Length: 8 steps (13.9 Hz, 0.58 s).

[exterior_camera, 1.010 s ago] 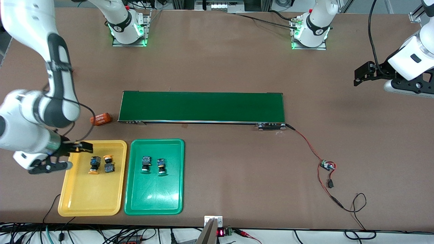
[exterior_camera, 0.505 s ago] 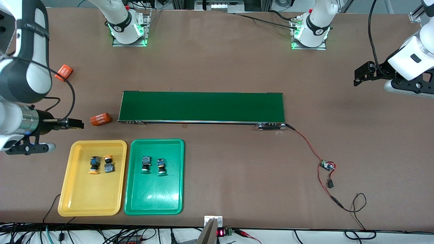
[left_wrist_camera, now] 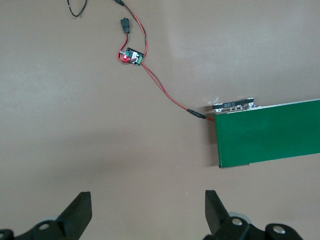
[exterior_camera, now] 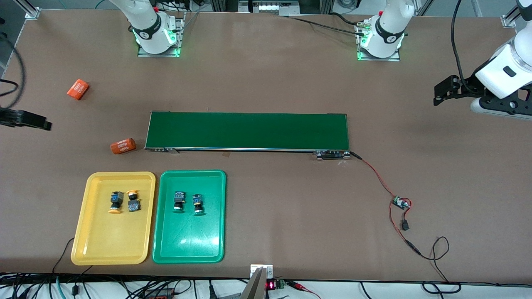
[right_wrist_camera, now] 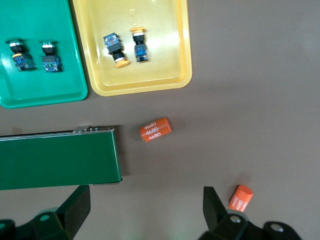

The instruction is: Sort buttons by color to trays

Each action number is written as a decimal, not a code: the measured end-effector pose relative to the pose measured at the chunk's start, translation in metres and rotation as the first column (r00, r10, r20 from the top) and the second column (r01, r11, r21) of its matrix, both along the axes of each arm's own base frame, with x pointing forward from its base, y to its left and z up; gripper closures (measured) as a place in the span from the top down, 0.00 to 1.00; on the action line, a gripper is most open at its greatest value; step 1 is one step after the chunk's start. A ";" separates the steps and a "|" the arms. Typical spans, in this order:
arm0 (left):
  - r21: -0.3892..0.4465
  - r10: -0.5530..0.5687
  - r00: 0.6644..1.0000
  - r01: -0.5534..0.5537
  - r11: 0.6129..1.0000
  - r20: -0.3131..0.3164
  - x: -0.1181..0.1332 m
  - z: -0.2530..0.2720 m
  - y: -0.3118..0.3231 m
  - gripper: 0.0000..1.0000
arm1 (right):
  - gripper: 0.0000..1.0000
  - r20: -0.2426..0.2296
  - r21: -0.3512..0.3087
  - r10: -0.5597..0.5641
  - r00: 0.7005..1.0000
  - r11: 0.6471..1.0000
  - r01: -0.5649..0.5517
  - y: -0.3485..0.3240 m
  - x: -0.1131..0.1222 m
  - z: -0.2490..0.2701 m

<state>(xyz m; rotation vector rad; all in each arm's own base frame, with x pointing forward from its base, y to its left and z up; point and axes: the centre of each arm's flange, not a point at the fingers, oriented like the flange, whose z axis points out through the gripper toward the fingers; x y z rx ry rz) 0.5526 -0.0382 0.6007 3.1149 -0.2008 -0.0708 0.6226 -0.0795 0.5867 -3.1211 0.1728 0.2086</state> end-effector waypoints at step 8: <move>0.000 0.000 1.000 0.000 1.000 0.000 0.000 0.000 0.000 1.00 | 1.00 -0.010 -0.040 0.053 0.999 0.998 -0.053 0.026 -0.015 -0.003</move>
